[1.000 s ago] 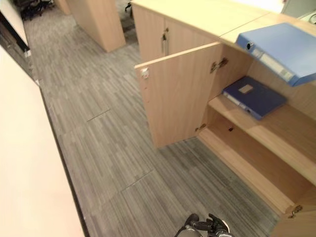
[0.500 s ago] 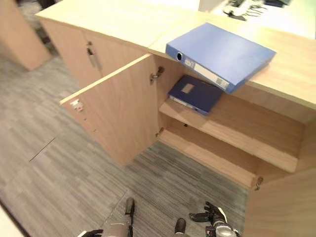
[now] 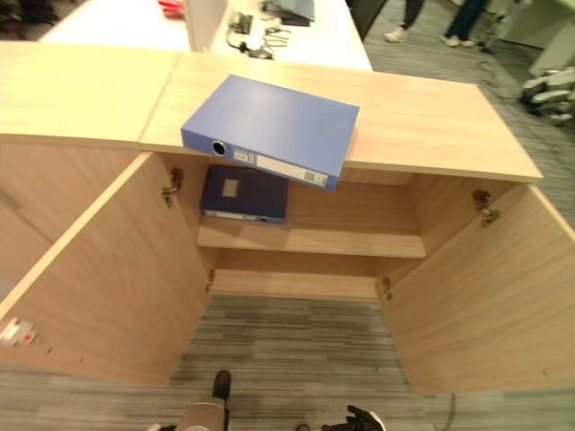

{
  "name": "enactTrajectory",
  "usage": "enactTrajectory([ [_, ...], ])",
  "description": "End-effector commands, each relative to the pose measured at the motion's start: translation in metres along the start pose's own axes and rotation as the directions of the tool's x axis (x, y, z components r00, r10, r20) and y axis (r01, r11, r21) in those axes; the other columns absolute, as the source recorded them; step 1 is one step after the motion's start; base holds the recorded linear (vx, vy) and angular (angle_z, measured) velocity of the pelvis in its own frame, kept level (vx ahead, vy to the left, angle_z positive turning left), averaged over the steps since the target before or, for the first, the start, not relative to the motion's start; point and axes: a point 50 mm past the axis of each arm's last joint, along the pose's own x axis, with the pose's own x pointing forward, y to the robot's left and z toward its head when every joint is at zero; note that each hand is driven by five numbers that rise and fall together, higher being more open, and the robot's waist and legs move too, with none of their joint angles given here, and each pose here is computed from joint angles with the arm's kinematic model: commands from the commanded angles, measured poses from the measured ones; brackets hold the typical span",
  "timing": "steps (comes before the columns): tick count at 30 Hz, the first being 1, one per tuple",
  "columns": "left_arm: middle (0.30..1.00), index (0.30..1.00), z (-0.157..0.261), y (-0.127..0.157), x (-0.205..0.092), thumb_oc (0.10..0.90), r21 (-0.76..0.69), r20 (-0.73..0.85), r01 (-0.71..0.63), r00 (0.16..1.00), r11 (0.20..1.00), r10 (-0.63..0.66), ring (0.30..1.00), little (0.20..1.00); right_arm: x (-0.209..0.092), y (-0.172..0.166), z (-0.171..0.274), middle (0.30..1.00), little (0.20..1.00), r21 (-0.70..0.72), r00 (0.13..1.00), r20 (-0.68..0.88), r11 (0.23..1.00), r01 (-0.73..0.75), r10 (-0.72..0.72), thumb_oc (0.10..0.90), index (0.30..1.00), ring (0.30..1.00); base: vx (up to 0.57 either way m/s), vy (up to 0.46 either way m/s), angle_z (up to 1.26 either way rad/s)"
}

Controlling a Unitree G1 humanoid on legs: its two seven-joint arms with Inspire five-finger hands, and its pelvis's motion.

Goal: Put the empty folder in the office cabinet

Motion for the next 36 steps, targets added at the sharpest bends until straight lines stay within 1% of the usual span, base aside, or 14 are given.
enactTrajectory([
  [1, 0.900, 0.900, 0.002, -0.003, -0.001, 0.800, -0.052, 0.021, -0.015, 1.000, 0.999, 0.016, 0.900, 0.900, 0.001, -0.017, 0.026, 0.900, 0.900, 0.008, 0.994, 0.100, 0.999, 0.035, -0.036, 0.800, 0.900, 0.900, 0.18, 0.106, -0.82],
  [6, 0.900, 0.900, 0.008, 0.006, 0.001, 0.800, -0.089, 0.033, -0.046, 0.998, 0.995, 0.049, 0.900, 0.900, 0.002, -0.019, 0.034, 0.900, 0.900, 0.021, 0.993, 0.109, 0.999, 0.048, -0.050, 0.800, 0.900, 0.900, 0.12, 0.107, -0.60],
  [9, 0.900, 0.900, -0.004, 0.006, -0.002, 0.800, -0.092, -0.009, -0.054, 0.999, 0.994, 0.053, 0.900, 0.900, 0.002, -0.024, 0.033, 0.900, 0.900, 0.044, 0.990, 0.111, 0.996, 0.079, -0.084, 0.800, 0.900, 0.900, 0.28, 0.137, -0.55],
  [10, 0.900, 0.900, 0.009, 0.092, 0.000, 0.800, -0.110, -0.041, -0.213, 0.977, 0.971, 0.209, 0.900, 0.900, 0.000, -0.039, 0.028, 0.900, 0.900, 0.013, 0.993, 0.095, 0.997, 0.073, -0.074, 0.800, 0.900, 0.900, 0.35, 0.085, -0.79],
  [11, 0.900, 0.900, 0.027, 0.100, 0.002, 0.800, -0.139, 0.009, -0.238, 0.970, 0.961, 0.241, 0.900, 0.900, -0.001, -0.044, 0.029, 0.900, 0.900, 0.036, 0.991, 0.094, 0.995, 0.094, -0.097, 0.800, 0.900, 0.900, 0.34, 0.068, -0.66],
  [13, 0.900, 0.900, 0.022, 0.072, 0.004, 0.800, -0.189, 0.023, -0.186, 0.981, 0.964, 0.193, 0.900, 0.900, -0.002, -0.058, 0.026, 0.900, 0.900, 0.079, 0.983, 0.066, 0.983, 0.164, -0.170, 0.800, 0.900, 0.900, 0.32, -0.109, -0.60],
  [15, 0.900, 0.900, 0.019, 0.061, 0.005, 0.800, -0.199, 0.007, -0.163, 0.986, 0.966, 0.168, 0.900, 0.900, -0.003, -0.062, 0.016, 0.900, 0.900, 0.101, 0.979, 0.010, 0.975, 0.200, -0.202, 0.800, 0.900, 0.900, 0.32, -0.258, -0.41],
  [18, 0.900, 0.900, 0.011, 0.053, 0.004, 0.800, -0.198, -0.020, -0.152, 0.988, 0.968, 0.151, 0.900, 0.900, -0.006, -0.063, -0.005, 0.900, 0.900, 0.143, 0.977, -0.057, 0.967, 0.212, -0.206, 0.800, 0.900, 0.900, 0.29, -0.280, 0.17],
  [21, 0.900, 0.900, 0.012, 0.056, 0.004, 0.800, -0.193, -0.014, -0.156, 0.988, 0.969, 0.156, 0.900, 0.900, -0.009, -0.062, -0.020, 0.900, 0.900, 0.131, 0.975, -0.105, 0.970, 0.206, -0.193, 0.800, 0.900, 0.900, 0.27, -0.267, 0.40],
  [22, 0.900, 0.900, 0.015, 0.057, 0.004, 0.800, -0.207, -0.006, -0.158, 0.987, 0.966, 0.160, 0.900, 0.900, -0.011, -0.062, -0.028, 0.900, 0.900, 0.102, 0.974, -0.127, 0.974, 0.201, -0.188, 0.800, 0.900, 0.900, 0.29, -0.317, 0.93],
  [27, 0.900, 0.900, 0.018, 0.048, 0.005, 0.800, -0.253, -0.001, -0.145, 0.989, 0.956, 0.150, 0.900, 0.900, -0.011, -0.061, -0.027, 0.900, 0.900, 0.032, 0.978, -0.122, 0.984, 0.176, -0.171, 0.800, 0.900, 0.900, 0.26, -0.331, 0.35],
  [28, 0.900, 0.900, 0.021, 0.042, 0.006, 0.800, -0.286, 0.009, -0.131, 0.990, 0.949, 0.139, 0.900, 0.900, -0.010, -0.064, -0.019, 0.900, 0.900, -0.009, 0.981, -0.090, 0.985, 0.170, -0.170, 0.800, 0.900, 0.900, 0.15, -0.334, 0.31],
  [30, 0.900, 0.900, 0.027, 0.035, 0.007, 0.800, -0.296, 0.021, -0.112, 0.992, 0.949, 0.124, 0.900, 0.900, -0.009, -0.066, -0.012, 0.900, 0.900, -0.044, 0.983, -0.069, 0.985, 0.166, -0.169, 0.800, 0.900, 0.900, 0.19, -0.388, 0.07],
  [36, 0.900, 0.900, 0.033, 0.024, 0.008, 0.800, -0.316, 0.037, -0.081, 0.994, 0.945, 0.098, 0.900, 0.900, -0.008, -0.072, 0.001, 0.900, 0.900, -0.036, 0.983, -0.028, 0.983, 0.180, -0.181, 0.800, 0.900, 0.900, 0.15, -0.315, 0.02],
])
